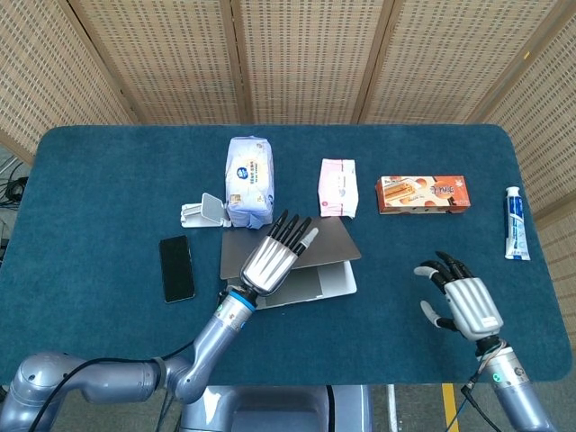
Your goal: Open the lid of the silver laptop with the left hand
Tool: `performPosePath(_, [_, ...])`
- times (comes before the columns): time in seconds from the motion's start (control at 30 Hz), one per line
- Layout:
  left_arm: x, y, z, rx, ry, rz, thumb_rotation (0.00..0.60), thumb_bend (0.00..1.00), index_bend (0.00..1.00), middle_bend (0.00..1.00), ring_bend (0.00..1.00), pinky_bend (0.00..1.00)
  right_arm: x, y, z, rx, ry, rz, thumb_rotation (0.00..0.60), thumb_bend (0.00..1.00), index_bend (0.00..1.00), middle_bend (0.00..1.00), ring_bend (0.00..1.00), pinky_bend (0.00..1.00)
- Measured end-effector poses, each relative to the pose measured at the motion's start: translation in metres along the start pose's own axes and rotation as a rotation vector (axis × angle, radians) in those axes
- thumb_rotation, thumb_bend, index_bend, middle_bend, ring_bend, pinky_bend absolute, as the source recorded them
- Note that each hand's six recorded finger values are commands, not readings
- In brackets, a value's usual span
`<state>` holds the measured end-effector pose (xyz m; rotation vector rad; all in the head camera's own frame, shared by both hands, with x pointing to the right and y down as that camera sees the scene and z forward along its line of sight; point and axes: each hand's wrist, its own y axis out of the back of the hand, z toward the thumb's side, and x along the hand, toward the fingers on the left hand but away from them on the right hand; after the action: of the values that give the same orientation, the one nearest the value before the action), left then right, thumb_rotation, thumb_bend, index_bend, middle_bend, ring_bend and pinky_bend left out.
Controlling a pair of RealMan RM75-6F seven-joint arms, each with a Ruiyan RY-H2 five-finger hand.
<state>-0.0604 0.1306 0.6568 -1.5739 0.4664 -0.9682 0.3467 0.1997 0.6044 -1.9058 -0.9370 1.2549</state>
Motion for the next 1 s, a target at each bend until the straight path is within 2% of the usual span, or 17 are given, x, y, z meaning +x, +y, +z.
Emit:
performPosePath(0.3, [0.000, 0.004, -0.006, 0.006, 0.008, 0.003, 0.551, 0.46, 0.00, 0.00, 0.00, 0.00, -0.027, -0.034, 0.025, -0.056, 0.073, 0.092, 0.600, 0.41, 0.30, 0.26, 0.09, 0.17])
performPosePath(1.0, [0.003, 0.014, -0.013, 0.020, 0.019, 0.016, 0.550, 0.46, 0.00, 0.00, 0.00, 0.00, -0.056, -0.086, 0.065, -0.126, 0.167, 0.230, 0.600, 0.41, 0.30, 0.26, 0.09, 0.17])
